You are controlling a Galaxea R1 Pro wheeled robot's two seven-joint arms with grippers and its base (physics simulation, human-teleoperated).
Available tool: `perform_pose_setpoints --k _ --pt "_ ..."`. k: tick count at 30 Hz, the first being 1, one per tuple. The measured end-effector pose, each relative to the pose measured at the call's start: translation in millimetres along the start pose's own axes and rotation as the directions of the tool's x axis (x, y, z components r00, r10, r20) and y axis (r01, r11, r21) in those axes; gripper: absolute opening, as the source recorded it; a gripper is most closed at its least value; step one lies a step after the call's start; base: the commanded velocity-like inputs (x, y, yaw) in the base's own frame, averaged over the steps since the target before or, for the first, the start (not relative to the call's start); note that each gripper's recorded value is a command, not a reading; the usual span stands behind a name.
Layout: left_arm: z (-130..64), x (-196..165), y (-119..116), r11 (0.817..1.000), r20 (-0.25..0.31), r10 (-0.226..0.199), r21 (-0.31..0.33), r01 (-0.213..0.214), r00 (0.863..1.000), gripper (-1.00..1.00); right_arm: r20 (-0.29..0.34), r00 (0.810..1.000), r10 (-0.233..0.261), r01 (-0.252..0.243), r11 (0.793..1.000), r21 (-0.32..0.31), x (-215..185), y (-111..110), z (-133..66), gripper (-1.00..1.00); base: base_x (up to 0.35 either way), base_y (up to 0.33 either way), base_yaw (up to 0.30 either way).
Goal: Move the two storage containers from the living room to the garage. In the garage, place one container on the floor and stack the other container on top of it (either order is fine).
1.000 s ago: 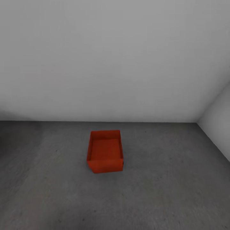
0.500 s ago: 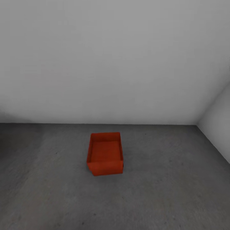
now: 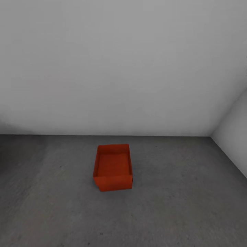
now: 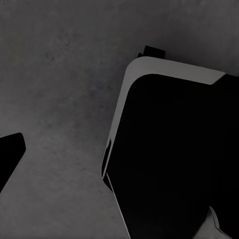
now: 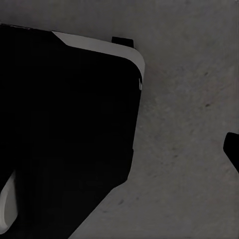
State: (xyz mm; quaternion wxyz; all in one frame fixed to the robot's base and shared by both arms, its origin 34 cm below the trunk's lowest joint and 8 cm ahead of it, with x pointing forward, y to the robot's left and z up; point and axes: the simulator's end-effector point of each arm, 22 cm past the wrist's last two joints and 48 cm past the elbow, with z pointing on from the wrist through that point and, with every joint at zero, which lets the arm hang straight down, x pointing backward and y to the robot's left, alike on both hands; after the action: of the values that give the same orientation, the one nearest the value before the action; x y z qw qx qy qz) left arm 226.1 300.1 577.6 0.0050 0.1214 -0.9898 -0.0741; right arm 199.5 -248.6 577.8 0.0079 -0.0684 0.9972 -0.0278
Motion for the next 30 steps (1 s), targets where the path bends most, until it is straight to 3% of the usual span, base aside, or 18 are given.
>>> perform_pose_setpoints --k 30 --pt "-6.1 -19.3 -3.6 1.0 0.048 -0.004 0.011 0.004 0.999 1.0 0.04 0.999 0.002 -0.002 1.0 -0.003 -9.9 0.8 -4.4 1.0 0.0 0.0 -0.017"
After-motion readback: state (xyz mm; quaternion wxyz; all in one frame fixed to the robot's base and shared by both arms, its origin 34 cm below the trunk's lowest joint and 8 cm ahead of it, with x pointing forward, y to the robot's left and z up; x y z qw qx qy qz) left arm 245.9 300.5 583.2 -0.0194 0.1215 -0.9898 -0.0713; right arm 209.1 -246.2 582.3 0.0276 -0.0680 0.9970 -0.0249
